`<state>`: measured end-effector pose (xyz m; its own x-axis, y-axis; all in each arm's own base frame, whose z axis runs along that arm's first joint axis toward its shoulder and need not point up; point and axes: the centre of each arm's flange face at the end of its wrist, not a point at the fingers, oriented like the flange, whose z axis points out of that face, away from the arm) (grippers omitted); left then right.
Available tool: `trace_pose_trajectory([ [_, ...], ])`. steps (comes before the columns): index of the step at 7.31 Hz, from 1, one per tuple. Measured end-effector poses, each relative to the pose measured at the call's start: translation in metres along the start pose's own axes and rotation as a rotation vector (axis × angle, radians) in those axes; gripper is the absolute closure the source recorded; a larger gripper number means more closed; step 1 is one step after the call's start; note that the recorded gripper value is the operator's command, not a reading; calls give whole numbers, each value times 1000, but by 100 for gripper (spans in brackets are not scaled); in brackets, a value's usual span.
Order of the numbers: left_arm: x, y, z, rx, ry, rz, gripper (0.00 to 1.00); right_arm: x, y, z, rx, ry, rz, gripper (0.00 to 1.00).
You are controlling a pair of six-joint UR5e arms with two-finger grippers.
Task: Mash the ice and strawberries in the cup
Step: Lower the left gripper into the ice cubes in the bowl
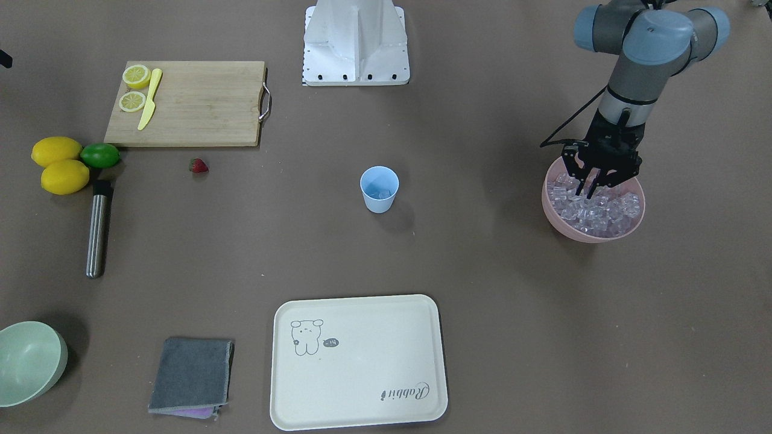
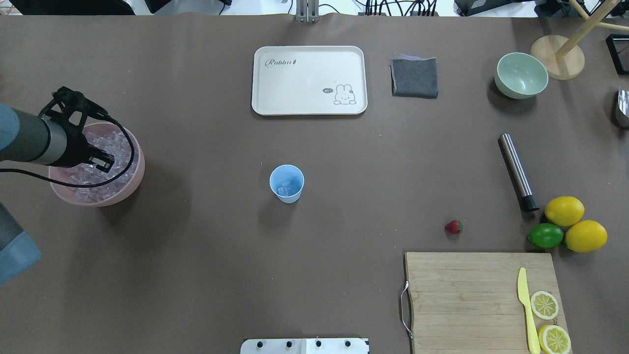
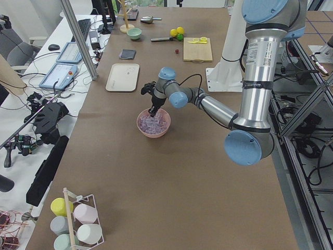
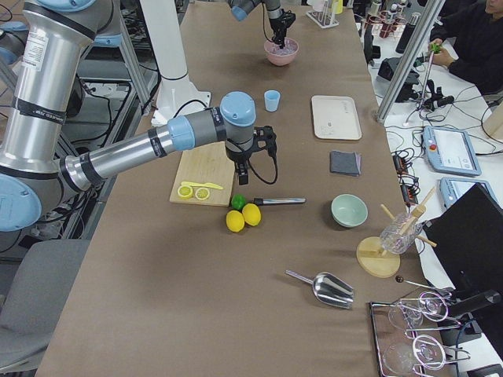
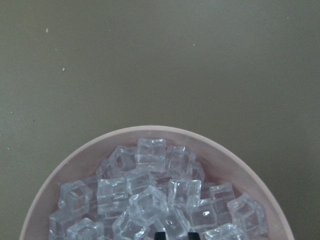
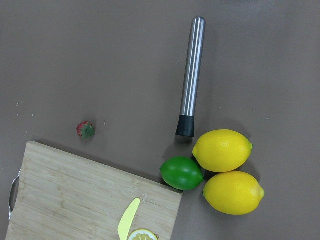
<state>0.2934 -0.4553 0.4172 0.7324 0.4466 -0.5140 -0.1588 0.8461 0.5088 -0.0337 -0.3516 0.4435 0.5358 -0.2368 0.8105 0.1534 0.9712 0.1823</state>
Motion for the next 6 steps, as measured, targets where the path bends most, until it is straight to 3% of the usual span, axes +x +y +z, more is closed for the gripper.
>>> trace_pose_trajectory([
  [1, 2, -8, -2, 1, 5, -5, 49, 0, 0, 0, -1, 0, 1, 0],
  [3, 3, -16, 2, 5, -6, -14, 43, 1, 0, 1, -2, -1, 3, 0],
  [6, 1, -13, 7, 6, -34, -19, 41, 1, 0, 1, -4, -1, 5, 0],
])
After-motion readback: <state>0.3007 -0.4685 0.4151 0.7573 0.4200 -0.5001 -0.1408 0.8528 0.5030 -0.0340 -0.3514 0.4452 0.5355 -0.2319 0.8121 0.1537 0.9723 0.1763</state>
